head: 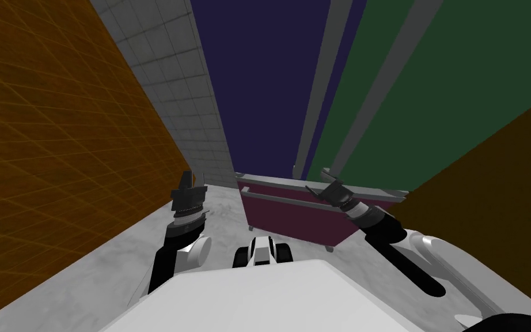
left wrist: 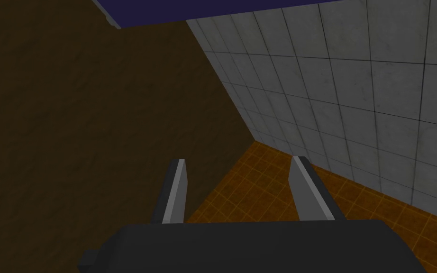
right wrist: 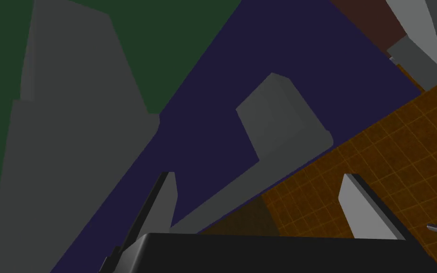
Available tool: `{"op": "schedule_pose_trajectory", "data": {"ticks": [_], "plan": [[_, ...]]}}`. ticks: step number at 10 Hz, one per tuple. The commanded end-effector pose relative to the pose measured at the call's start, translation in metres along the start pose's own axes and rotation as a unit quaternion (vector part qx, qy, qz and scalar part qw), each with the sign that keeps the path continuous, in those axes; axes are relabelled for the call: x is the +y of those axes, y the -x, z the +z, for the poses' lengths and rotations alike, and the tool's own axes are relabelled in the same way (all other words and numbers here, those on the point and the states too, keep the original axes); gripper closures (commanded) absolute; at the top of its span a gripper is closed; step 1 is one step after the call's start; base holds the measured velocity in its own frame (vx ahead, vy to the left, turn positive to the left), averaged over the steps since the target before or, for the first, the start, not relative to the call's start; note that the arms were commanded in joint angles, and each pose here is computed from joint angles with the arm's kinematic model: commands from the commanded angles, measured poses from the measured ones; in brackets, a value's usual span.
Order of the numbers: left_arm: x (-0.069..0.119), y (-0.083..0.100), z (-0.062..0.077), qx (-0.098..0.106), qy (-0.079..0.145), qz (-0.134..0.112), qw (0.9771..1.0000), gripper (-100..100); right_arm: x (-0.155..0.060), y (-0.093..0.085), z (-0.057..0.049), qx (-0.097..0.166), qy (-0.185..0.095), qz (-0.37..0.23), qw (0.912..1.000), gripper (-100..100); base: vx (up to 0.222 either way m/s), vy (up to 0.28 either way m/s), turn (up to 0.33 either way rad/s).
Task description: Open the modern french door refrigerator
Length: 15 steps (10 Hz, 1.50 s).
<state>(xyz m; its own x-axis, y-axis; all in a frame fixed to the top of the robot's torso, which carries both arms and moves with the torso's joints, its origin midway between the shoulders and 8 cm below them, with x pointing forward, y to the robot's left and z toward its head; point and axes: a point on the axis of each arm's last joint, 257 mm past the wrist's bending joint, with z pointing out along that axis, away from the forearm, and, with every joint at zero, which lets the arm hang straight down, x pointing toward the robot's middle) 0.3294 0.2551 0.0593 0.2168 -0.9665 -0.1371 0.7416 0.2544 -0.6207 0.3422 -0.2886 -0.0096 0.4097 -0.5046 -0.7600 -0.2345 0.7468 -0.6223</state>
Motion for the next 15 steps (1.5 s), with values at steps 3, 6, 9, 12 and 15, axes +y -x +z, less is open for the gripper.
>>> {"op": "schedule_pose_trajectory", "data": {"ticks": [3,6,9,12,15], "plan": [[0.000,0.000,0.000,0.000,0.000,0.000,1.0000,0,-0.004,-0.009,-0.002,0.028,0.031,-0.097,0.9944,-100,0.092,0.133,-0.062],[0.000,0.000,0.000,0.000,0.000,0.000,1.0000,0,-0.005,-0.010,-0.002,0.035,0.041,-0.125,0.9907,-100,0.053,0.084,-0.042],[0.000,0.000,0.000,0.000,0.000,0.000,1.0000,0,-0.019,-0.017,-0.009,0.052,0.024,-0.131,0.9898,100,-0.013,0.038,-0.060],[0.000,0.000,0.000,0.000,0.000,0.000,1.0000,0,-0.030,-0.023,-0.016,0.069,0.009,-0.133,0.9887,100,-0.077,0.250,-0.167],[0.000,0.000,0.000,0.000,0.000,0.000,1.0000,0,-0.046,-0.032,-0.028,0.093,-0.013,-0.137,0.9860,100,-0.085,0.262,-0.173]]}}
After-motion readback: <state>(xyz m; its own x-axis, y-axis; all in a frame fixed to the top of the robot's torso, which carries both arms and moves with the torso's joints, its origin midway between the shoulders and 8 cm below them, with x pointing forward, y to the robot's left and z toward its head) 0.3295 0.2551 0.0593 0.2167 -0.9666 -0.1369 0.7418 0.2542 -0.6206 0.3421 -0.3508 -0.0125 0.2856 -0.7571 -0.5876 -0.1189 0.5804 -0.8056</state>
